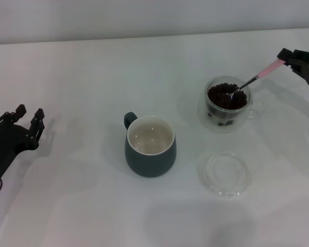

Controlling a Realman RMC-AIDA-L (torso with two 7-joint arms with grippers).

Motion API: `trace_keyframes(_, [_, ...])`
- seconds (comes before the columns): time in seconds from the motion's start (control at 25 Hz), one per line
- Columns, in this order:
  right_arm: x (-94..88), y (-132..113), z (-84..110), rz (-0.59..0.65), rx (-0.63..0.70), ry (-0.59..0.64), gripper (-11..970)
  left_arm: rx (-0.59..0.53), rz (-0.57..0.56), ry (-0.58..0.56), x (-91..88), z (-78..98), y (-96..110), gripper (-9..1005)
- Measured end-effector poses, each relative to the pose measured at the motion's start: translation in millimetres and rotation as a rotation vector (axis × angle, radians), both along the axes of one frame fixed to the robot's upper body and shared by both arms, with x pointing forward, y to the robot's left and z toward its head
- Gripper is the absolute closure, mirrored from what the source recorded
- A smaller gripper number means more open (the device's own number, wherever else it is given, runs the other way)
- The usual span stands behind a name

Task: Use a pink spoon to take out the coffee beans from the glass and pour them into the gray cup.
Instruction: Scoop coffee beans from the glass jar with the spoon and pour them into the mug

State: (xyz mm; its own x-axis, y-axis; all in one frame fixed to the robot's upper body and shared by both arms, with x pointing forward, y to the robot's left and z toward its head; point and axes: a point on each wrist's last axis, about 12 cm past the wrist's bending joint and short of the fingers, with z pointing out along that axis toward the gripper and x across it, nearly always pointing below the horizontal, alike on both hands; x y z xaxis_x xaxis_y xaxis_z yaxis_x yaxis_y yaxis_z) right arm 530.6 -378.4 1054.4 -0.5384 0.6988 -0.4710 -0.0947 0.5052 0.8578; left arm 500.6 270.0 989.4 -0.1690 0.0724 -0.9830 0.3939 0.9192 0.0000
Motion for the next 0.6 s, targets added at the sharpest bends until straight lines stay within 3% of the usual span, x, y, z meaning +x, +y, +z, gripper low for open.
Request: trace_keyframes(0.6, [-12.3, -9, -10.3, -0.111, 0.103, 0.059, 814, 0.001, 0.001, 0.005, -2.1, -1.4, 1, 583])
